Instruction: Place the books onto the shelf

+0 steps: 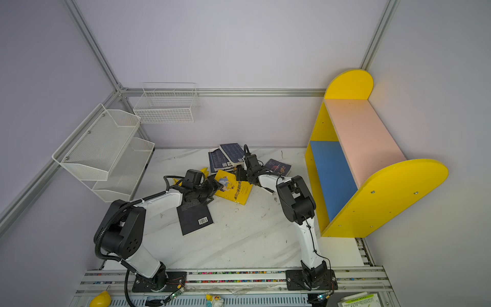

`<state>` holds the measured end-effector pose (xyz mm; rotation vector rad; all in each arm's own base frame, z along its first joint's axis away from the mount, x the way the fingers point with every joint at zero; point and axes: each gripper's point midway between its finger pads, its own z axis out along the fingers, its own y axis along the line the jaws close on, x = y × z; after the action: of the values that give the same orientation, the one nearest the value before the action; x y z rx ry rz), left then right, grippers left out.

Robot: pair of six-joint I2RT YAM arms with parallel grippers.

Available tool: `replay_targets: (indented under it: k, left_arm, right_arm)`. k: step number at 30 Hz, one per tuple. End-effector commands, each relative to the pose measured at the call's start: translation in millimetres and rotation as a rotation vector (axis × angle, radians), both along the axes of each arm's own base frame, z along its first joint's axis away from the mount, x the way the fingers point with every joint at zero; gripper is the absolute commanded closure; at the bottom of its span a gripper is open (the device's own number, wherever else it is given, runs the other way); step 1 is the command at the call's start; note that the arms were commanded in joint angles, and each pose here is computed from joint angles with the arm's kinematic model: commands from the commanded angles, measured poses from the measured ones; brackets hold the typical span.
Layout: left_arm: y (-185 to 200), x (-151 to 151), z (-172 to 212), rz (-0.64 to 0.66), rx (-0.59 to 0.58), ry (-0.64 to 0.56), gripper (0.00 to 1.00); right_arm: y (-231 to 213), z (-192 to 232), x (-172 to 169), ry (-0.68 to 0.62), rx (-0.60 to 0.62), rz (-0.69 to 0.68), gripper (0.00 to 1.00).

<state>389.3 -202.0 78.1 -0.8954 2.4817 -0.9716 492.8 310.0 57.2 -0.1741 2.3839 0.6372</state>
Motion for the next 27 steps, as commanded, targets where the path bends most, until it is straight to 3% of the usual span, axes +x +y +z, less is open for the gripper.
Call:
replay_targets:
  k: [1, 5, 13, 20, 25, 27]
  left_arm:
    - [-8, 14, -4, 0.056, -0.048, -0.028, 0.11]
    - [-13, 19, -15, 0.049, -0.046, -0.012, 0.11]
    - [-29, 28, 5, -0.001, -0.137, -0.127, 0.18]
    - [-54, 23, 54, -0.122, -0.265, -0.265, 0.39]
    - [-56, 21, 66, -0.113, -0.252, -0.302, 0.49]
    - [-56, 21, 60, -0.114, -0.241, -0.278, 0.58]
  right_arm:
    - [8, -14, -35, 0.103, 0.037, 0.078, 0.32]
    - [20, -31, -70, 0.203, 0.079, 0.184, 0.41]
    - [13, -22, -108, 0.247, 0.091, 0.238, 0.42]
    - [23, -46, -114, 0.332, 0.167, 0.234, 0.47]
    - [21, -38, -116, 0.316, 0.183, 0.224, 0.48]
    - [19, -35, -117, 0.310, 0.177, 0.219, 0.48]
